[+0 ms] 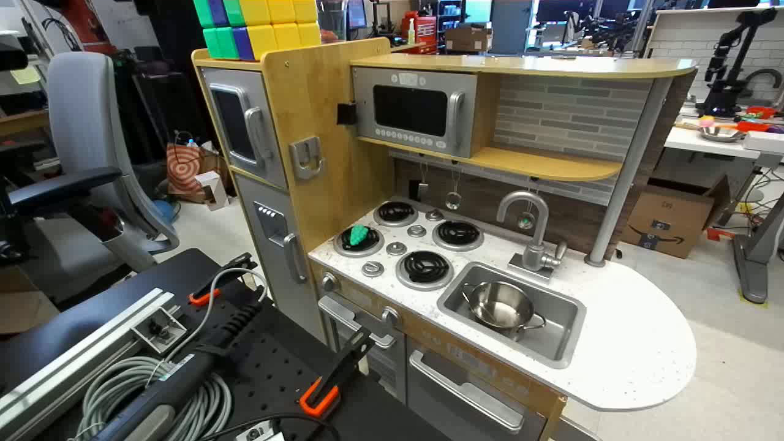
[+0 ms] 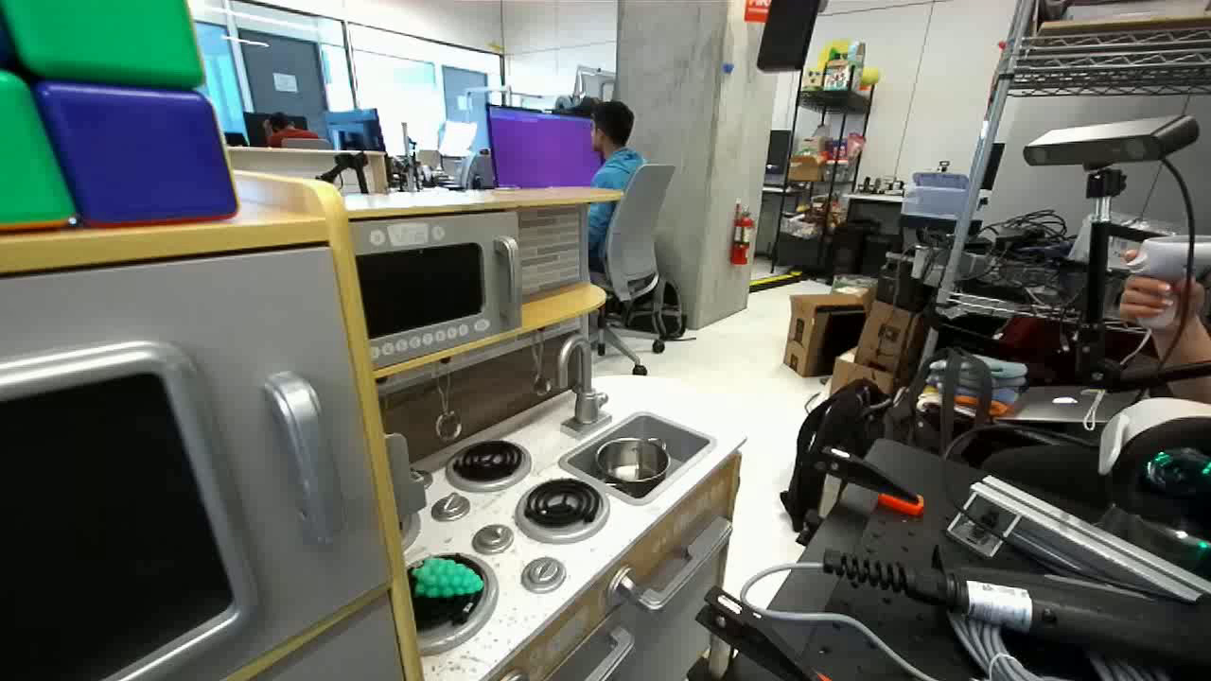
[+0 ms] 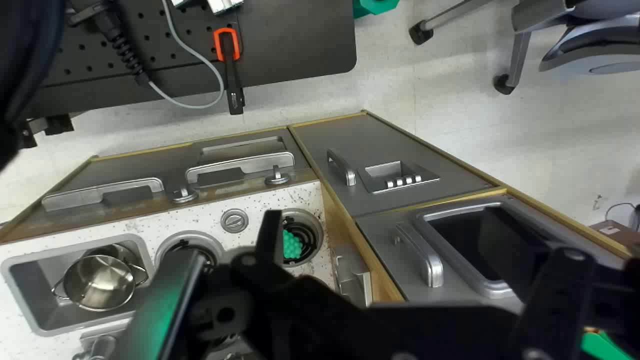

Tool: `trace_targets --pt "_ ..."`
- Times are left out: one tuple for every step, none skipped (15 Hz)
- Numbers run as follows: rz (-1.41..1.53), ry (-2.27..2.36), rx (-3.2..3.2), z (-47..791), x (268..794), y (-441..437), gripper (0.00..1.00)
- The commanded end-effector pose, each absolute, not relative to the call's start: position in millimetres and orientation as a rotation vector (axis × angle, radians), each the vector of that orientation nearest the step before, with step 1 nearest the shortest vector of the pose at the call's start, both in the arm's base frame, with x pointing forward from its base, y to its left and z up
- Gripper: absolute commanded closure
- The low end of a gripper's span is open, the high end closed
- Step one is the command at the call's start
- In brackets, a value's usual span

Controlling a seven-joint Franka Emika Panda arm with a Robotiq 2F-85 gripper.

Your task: Pick up the grapes from the top of the stove and put them inside the silver pot in the sink

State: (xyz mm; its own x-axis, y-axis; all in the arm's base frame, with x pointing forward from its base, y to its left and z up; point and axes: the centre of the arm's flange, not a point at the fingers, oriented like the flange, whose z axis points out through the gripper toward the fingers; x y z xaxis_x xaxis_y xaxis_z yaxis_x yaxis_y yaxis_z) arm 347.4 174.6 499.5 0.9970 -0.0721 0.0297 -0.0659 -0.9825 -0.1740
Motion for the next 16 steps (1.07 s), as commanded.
trace_targets --pt "-0.054 0.103 -2.965 499.7 347.4 174.7 0.00" --pt "-0.054 0.103 -2.965 499.8 347.4 174.7 0.00" --pt "-0.054 0.103 -2.965 499.8 347.4 174.7 0.00" --pt "-0.054 0.103 -2.965 499.8 347.4 174.7 0.00" --pt "-0.054 0.103 -2.965 499.8 347.4 174.7 0.00" --pt "-0.054 0.103 -2.965 499.8 347.4 174.7 0.00" --pt "-0.098 0.145 -2.950 499.3 355.0 172.5 0.00" --pt "-0.136 0.215 -2.925 499.2 371.2 164.2 0.00" --pt "-0.153 0.295 -2.912 498.0 388.3 152.5 0.00" --pt "-0.207 0.388 -2.901 493.4 408.3 133.2 0.00" --pt "-0.237 0.462 -2.895 489.0 424.5 113.5 0.00" --pt "-0.273 0.543 -2.898 482.4 439.3 89.2 0.00" --pt "-0.304 0.621 -2.909 474.7 454.0 67.0 0.00" --pt "-0.332 0.692 -2.931 464.6 468.4 43.2 0.00" --pt "-0.348 0.768 -2.948 454.8 484.6 20.7 0.00" --pt "-0.356 0.838 -2.959 442.2 500.4 0.9 0.00"
